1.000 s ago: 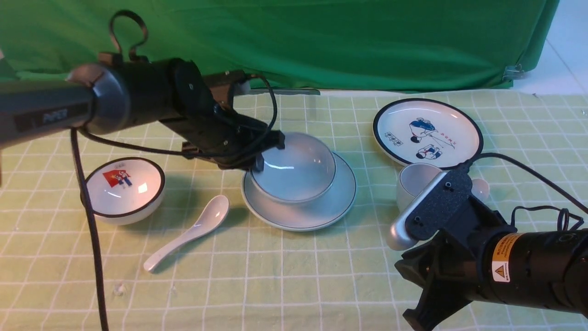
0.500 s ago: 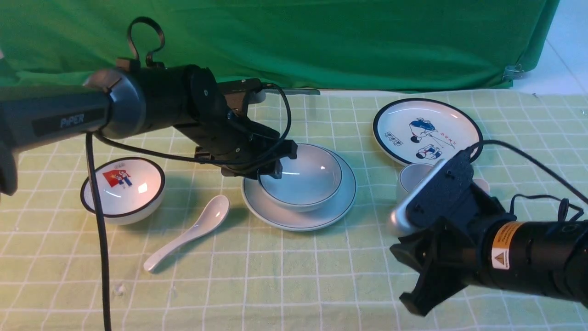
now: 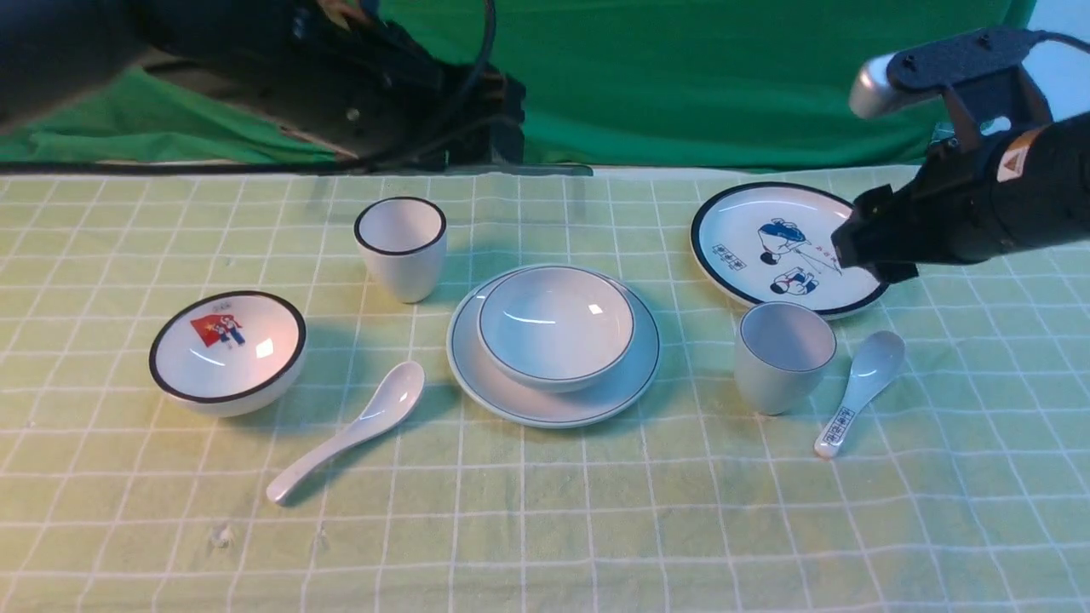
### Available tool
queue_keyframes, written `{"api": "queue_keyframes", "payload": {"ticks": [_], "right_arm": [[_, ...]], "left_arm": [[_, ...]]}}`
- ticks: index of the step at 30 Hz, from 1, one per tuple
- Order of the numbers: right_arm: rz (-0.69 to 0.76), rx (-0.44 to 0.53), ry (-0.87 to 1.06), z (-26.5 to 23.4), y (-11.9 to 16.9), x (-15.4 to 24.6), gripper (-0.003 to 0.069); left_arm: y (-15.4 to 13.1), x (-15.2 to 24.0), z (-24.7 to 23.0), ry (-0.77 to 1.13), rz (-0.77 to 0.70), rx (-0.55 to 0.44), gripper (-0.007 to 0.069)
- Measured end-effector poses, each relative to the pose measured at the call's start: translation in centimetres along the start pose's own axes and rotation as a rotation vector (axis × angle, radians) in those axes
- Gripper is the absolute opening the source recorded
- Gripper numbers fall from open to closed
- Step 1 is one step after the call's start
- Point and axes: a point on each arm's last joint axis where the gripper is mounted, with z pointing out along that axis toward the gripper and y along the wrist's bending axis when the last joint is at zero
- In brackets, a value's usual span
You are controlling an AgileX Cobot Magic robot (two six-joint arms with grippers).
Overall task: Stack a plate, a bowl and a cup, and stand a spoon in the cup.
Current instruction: Use the right arm to grab a blue teacup
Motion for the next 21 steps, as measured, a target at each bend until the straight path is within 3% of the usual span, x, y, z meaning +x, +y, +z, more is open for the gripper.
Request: {"api": "queue_keyframes", "payload": {"ticks": [7,11,13,17,21], "right_arm": [[-0.063,-0.013,0.165,6.4,-1.0,0.3,0.0493],[-0.075,-0.029,0.242,10.1,-1.1,1.6,0.0472],[-0.079,-0.033,0.257,11.0,-1.1,1.9,0.0388],[-0.064,-0.050,0.271,10.9,-0.9,1.8,0.0117],[-0.081,-0.057,0.274,8.8,-0.7,0.3,0.0087]], "left_arm": [[-1.5,1.6,-5.9,0.064,0.039,0.042,0.0467],[-1.1,5.0,-8.6,0.101,0.078,0.008,0.0467],[-0.6,6.7,-9.3,0.103,0.097,-0.022,0.0467],[0.6,10.0,-9.4,0.088,0.130,-0.081,0.0467],[1.8,12.5,-8.4,0.067,0.150,-0.122,0.0467]]}}
